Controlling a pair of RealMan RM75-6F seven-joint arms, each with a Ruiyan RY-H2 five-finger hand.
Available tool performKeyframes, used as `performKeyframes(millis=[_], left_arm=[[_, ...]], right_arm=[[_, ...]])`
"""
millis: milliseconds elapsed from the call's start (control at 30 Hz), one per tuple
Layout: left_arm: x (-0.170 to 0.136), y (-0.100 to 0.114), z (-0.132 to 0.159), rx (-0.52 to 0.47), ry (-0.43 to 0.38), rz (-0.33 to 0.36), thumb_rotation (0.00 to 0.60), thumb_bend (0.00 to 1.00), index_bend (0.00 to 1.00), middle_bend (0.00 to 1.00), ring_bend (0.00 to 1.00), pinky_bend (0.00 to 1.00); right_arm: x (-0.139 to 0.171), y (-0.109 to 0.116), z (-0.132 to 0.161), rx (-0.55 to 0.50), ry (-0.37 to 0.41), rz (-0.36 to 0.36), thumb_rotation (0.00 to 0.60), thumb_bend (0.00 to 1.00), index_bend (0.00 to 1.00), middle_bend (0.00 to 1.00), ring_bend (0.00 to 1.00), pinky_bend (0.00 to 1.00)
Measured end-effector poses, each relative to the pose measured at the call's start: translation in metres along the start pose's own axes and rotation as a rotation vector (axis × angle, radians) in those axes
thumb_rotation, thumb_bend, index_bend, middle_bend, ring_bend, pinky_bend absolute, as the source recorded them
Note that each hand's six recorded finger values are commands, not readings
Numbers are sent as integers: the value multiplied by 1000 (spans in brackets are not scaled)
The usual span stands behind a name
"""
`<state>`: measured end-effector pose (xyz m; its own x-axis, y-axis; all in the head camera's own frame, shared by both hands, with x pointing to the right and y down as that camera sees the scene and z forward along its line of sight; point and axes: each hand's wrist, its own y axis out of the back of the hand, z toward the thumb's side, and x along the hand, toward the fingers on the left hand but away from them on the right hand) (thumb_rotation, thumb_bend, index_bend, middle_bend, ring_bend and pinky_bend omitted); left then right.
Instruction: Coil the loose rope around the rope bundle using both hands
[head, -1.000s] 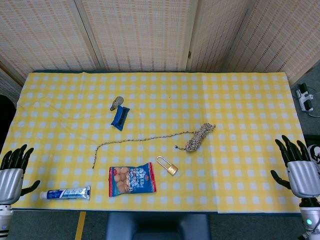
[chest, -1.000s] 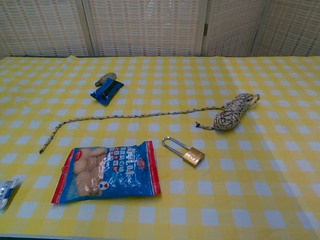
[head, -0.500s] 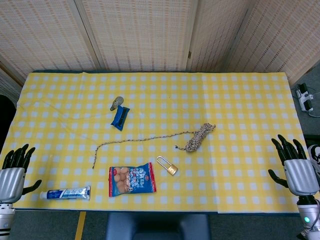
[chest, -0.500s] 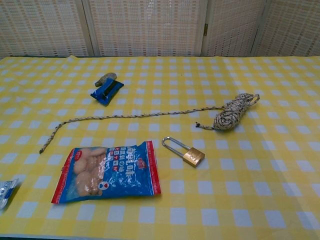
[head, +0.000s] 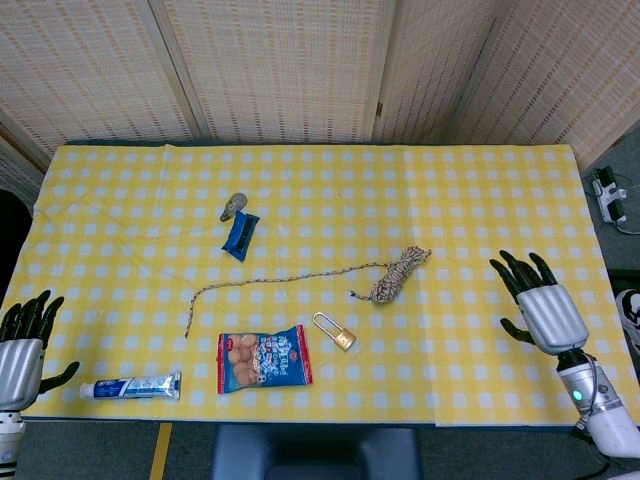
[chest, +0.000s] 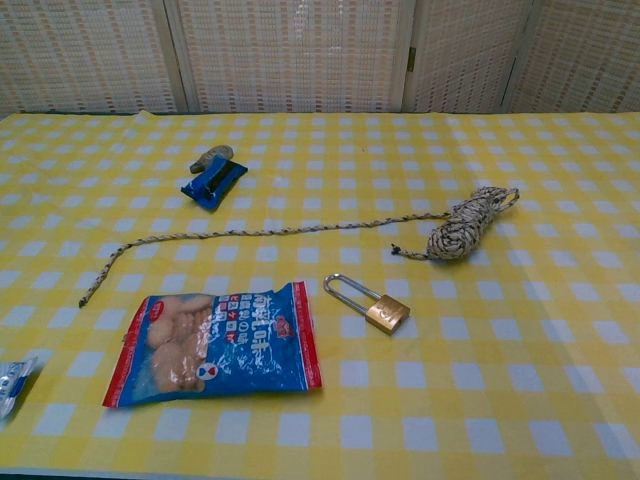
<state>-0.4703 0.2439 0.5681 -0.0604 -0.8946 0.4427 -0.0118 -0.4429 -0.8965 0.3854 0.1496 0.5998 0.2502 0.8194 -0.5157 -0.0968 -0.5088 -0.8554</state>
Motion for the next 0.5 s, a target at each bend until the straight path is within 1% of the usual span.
performKeyframes(millis=[67,200,367,500], left_arm=[[-1,1,-1,-1,1,3,600,220,50,11,25,0],[-4,1,-3,0,10,0,600,220,54,11,25,0],[-6,-1,-4,-1,15,-8,600,220,57,11,25,0],[-6,-1,-5,-2,19,-10,600,221,58,11,25,0]], right_arm=[[-15,-1,8,22,32,27,600,296,0,56,127,5],[-50,-4,30,78,107,89,600,296,0,1,71,5],[-92,-12,57,140,177,152,600,296,0,0,50,5],[-126,-20,77,195,214,178,600,296,0,0,49,5]])
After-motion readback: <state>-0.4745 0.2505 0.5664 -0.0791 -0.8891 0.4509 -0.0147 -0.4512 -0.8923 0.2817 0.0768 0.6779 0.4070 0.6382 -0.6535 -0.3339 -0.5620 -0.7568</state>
